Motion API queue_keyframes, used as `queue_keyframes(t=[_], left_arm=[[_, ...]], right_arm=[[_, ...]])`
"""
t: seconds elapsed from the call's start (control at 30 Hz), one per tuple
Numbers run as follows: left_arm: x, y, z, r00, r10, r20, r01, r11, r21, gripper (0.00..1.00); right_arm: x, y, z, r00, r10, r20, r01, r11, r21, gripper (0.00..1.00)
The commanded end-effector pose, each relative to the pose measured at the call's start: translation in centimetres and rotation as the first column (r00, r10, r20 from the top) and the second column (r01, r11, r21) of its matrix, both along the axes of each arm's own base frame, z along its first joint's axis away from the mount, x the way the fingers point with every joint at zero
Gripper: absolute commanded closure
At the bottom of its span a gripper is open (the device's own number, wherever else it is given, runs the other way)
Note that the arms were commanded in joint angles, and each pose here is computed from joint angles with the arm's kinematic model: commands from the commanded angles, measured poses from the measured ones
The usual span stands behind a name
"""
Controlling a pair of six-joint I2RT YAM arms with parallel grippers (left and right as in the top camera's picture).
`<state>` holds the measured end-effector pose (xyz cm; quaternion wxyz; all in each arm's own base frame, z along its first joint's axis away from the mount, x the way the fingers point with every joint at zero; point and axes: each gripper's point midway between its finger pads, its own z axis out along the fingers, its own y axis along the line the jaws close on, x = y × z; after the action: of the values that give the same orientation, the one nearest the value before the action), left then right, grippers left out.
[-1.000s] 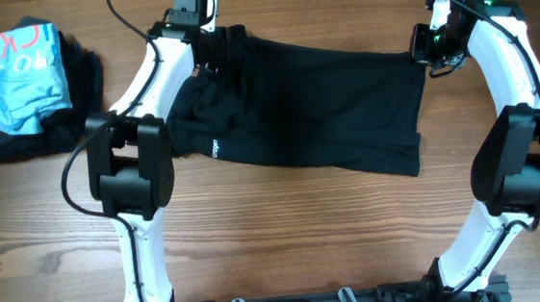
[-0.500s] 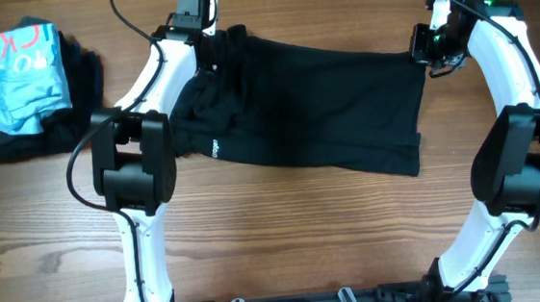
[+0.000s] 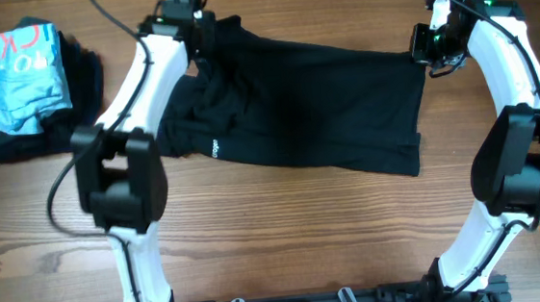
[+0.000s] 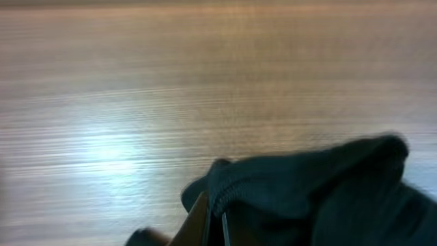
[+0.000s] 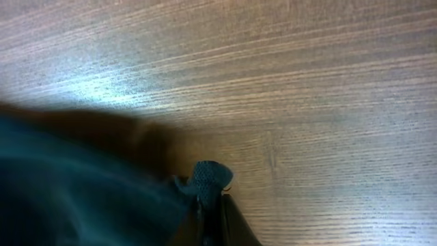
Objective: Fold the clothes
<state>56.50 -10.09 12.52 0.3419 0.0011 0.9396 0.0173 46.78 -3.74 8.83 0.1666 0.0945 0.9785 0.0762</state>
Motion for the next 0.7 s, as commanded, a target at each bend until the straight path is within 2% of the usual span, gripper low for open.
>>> queue_keyframes(t=[0.0, 0.37, 0.67], left_arm=[[-0.8, 2.7, 6.0, 0.989, 0.125, 0.08, -0.12, 0.991, -0.055, 0.96], [-6.7, 4.8, 3.1, 0.965, 0.189, -0.183, -0.193, 0.981, -0.004, 0.96], [-9.9, 5.3, 1.6, 0.929, 0.193, -0.315, -0.188, 0.981, 0.046, 0.96]], right_arm=[[0.1, 0.4, 1.5, 1.0, 0.02, 0.024, -0.02, 1.0, 0.007, 0.96], [-3.6, 1.4, 2.4, 0.996, 0.015, -0.09, -0.01, 0.998, 0.059, 0.95], [-6.9, 1.8, 1.8, 0.975, 0.018, -0.224, 0.0, 0.997, 0.076, 0.96]])
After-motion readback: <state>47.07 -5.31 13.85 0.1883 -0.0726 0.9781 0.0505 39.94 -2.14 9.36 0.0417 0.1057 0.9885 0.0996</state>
